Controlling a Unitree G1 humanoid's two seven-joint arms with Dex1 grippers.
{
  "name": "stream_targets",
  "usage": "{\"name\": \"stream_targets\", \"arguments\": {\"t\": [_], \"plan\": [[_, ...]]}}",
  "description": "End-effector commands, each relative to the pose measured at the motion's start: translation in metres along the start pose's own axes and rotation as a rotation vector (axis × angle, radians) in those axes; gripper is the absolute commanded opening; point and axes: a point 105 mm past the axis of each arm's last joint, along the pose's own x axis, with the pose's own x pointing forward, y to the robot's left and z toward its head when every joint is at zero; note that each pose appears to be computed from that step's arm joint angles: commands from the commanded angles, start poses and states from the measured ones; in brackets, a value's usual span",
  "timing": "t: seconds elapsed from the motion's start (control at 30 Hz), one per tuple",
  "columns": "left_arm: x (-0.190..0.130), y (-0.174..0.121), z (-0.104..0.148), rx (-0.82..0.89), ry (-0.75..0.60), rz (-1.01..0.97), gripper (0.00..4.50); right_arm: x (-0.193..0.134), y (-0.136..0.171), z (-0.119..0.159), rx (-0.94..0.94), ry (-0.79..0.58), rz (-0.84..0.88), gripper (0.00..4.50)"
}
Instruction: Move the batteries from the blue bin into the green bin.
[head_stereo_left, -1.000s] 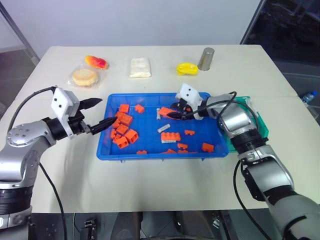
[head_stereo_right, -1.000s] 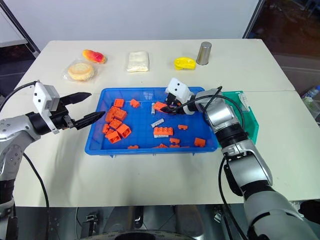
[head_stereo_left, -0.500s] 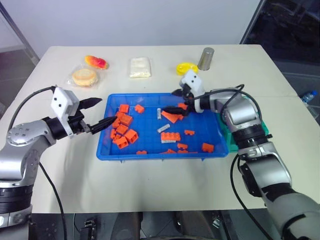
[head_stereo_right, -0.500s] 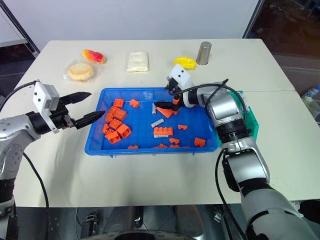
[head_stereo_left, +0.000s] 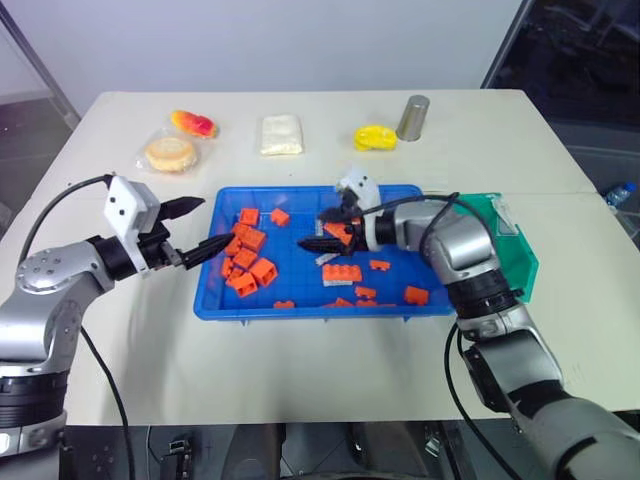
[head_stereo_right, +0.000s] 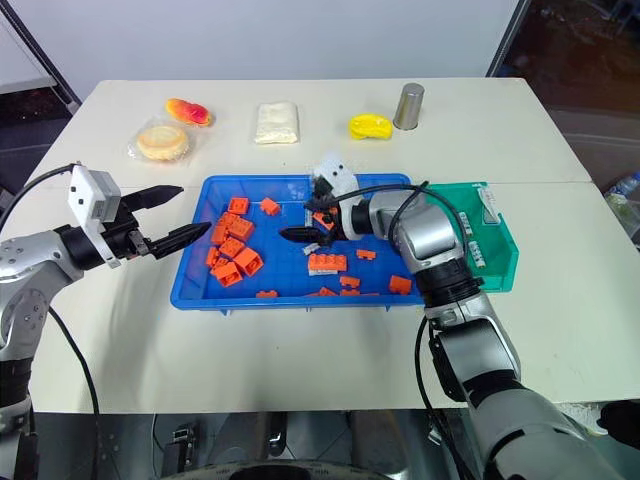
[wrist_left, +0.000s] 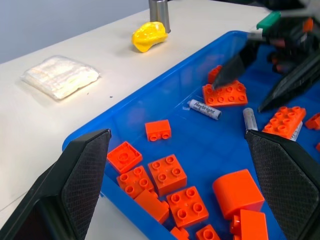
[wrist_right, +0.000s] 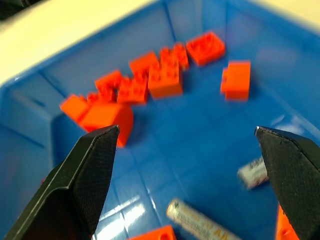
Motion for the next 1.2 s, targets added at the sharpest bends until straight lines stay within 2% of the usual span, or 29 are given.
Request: {"name": "stream_targets", "arguments": {"t": [0.03, 0.13, 0.27, 0.8, 0.97, 1.2], "plan": [[-0.001, -0.002, 0.01, 0.041, -0.032, 0.007, 4.5, 0.002, -0.004, 0.007, -0.061, 0.001, -0.03, 4.46], [-0.002, -0.003, 0.01, 0.04, -0.033, 0.011, 4.5, -0.002, -0.003, 0.004, -0.119, 0.031, -0.006, 4.46], [-0.004, -0.003, 0.009, 0.039, -0.029, 0.013, 4.5, -0.011, 0.001, -0.013, -0.286, 0.128, 0.046, 4.46], [-0.003, -0.003, 0.011, 0.045, -0.033, 0.018, 4.5, -0.002, -0.005, -0.034, -0.289, 0.195, 0.043, 4.46], [-0.004, -0.002, 0.01, 0.046, -0.031, 0.024, 4.5, -0.003, -0.002, -0.028, -0.277, 0.18, 0.06, 4.46], [-0.003, -0.001, 0.011, 0.047, -0.035, 0.031, 4.5, 0.001, -0.004, -0.035, -0.295, 0.226, 0.055, 4.46]]}}
